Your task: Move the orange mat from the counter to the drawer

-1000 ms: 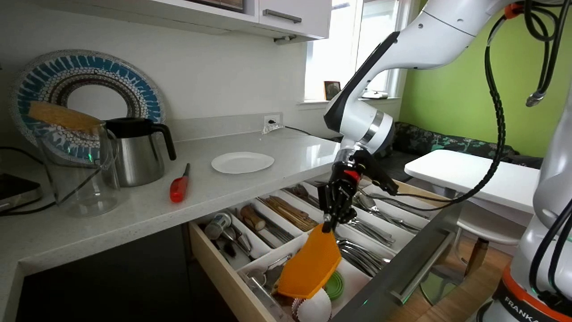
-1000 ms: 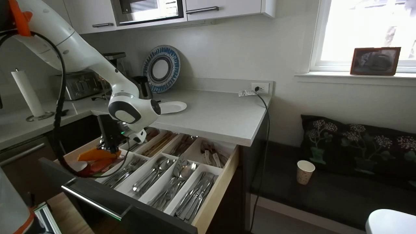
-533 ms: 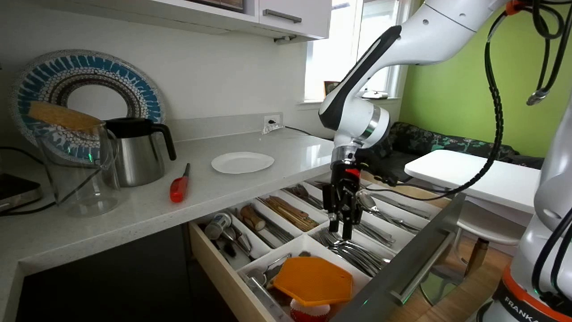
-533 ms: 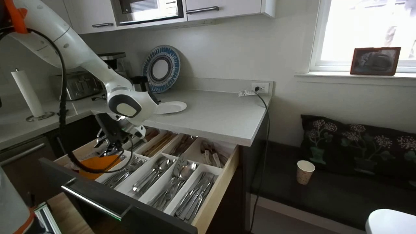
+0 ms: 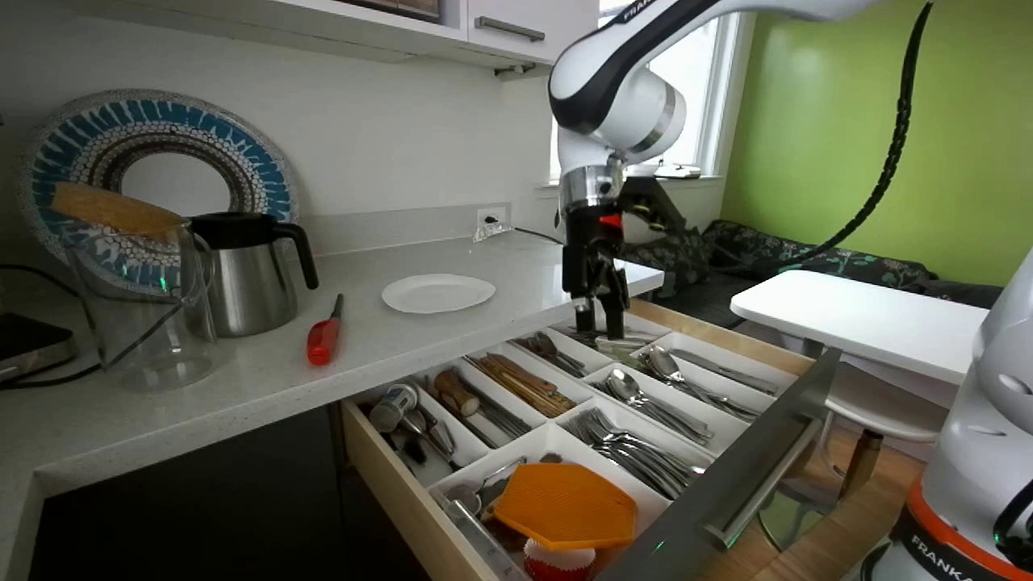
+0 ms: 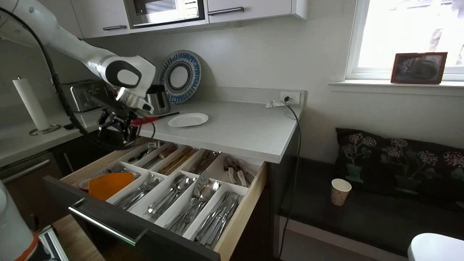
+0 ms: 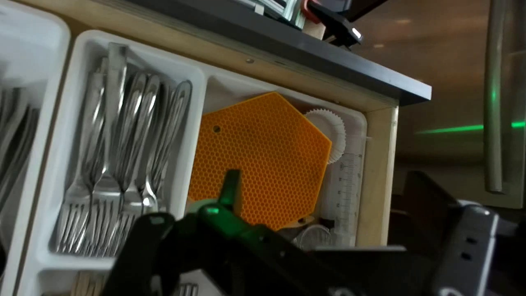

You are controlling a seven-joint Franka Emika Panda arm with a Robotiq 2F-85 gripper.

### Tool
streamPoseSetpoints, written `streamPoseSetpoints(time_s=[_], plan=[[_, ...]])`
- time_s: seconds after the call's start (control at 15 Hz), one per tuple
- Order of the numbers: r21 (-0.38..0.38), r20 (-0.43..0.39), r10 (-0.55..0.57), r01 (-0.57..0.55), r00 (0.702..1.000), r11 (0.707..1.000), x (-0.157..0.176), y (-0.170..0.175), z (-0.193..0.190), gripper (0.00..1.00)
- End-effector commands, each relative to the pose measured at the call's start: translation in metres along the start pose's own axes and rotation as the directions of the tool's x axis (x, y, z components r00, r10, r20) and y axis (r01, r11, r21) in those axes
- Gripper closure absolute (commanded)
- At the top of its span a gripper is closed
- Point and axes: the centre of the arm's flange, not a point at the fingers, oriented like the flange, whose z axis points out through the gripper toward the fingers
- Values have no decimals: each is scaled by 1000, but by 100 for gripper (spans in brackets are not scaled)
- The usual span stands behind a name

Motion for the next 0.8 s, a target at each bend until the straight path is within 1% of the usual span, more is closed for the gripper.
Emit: streamPoseSetpoints(time_s=[0.0,0.13,0.2,0.33,0.4,0.47,0.53,0.73], plan=[[-198,-15,-52,48,999,979,-7,-35,-61,0],[-312,-49,-84,65,995,948,-11,-43,-94,1],[-364,-95,-102,61,990,929,-14,-43,-111,0],[-418,-208,-125,27,970,908,-20,-39,-139,0],[-425,-270,-128,1,954,905,-21,-34,-151,0],[-390,-198,-133,47,971,920,-16,-43,-137,0],[-394,-220,-136,40,966,918,-19,-42,-145,0],[-392,-212,-137,44,968,919,-16,-42,-142,0]])
